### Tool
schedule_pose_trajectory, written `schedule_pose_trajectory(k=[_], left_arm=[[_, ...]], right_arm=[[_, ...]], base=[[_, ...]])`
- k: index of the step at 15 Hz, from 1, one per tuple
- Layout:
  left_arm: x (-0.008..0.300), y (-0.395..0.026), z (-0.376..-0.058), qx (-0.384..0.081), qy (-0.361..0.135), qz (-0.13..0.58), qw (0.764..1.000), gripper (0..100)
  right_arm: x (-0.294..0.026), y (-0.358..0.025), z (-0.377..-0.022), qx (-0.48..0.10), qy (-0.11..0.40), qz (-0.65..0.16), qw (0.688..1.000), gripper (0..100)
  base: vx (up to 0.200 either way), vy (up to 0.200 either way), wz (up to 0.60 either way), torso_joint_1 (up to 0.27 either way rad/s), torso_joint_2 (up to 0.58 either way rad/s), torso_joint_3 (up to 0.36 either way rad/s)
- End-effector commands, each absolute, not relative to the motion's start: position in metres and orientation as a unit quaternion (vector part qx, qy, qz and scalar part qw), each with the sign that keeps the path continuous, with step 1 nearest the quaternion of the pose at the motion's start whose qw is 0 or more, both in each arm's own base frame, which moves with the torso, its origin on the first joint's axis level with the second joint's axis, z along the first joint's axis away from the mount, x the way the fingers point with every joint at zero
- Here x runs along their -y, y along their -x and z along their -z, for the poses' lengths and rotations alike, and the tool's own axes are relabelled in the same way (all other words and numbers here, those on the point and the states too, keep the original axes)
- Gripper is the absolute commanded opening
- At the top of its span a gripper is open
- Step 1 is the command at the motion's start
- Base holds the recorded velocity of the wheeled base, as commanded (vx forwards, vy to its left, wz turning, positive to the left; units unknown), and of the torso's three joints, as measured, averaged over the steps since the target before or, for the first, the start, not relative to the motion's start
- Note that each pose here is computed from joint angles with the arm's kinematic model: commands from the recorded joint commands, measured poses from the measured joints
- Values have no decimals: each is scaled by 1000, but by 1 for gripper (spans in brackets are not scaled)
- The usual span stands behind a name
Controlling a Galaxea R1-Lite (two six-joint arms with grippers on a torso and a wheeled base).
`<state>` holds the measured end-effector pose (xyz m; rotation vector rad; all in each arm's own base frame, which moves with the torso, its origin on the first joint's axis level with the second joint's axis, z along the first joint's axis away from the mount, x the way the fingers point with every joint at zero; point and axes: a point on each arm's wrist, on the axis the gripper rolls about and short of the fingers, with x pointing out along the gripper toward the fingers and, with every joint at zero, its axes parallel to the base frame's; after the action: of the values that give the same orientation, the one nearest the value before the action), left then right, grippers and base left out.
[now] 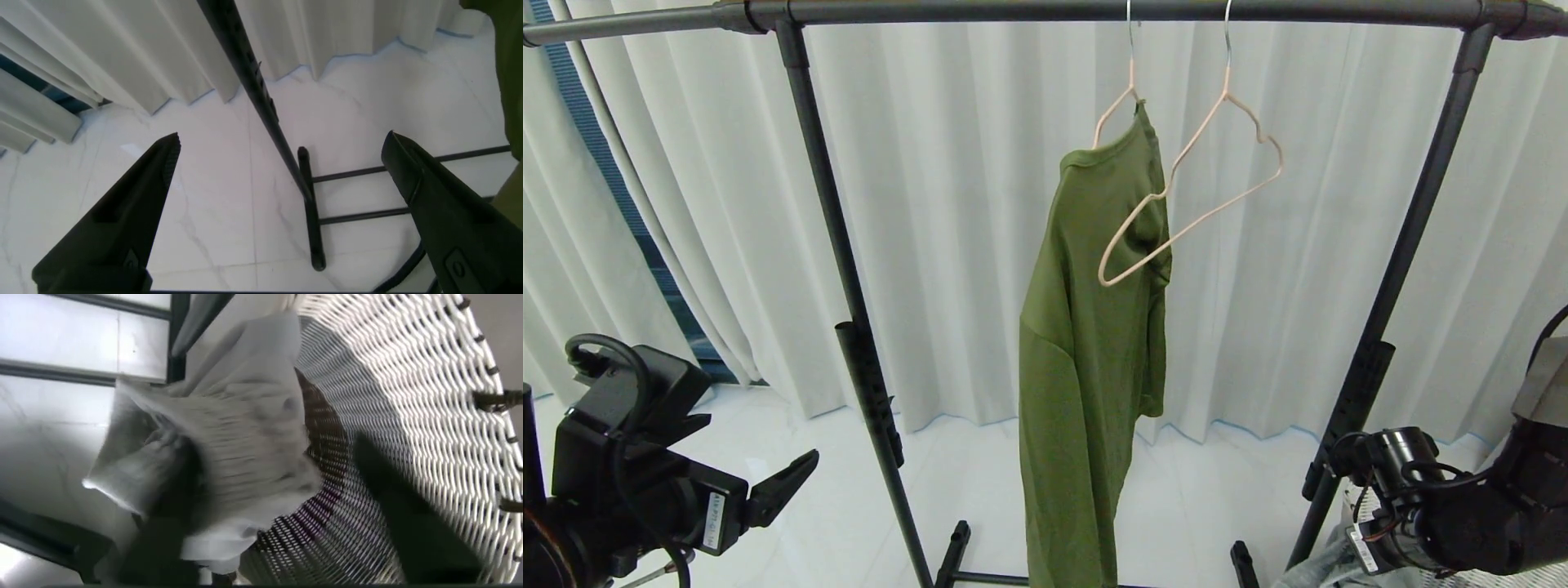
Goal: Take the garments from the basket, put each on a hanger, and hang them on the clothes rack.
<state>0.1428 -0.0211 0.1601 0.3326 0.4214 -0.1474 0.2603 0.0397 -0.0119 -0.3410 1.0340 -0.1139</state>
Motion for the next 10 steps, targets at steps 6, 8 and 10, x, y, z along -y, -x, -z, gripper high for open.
schedule_pose_trajectory(k=[6, 8, 10], left_arm=[[21, -138, -158, -208, -165, 73, 961, 100], [22, -136, -157, -208, -166, 78, 961, 100], [22, -133, -156, -206, -167, 81, 961, 100]], right_arm=[[-64, -245, -71, -437, 175, 10, 882, 0], [-76, -241, -107, -410, 177, -10, 895, 0], [-93, -226, -168, -368, 181, -48, 911, 0]], base=[[0, 0, 0, 0, 0, 0], [0, 0, 0, 0, 0, 0], [0, 0, 0, 0, 0, 0]])
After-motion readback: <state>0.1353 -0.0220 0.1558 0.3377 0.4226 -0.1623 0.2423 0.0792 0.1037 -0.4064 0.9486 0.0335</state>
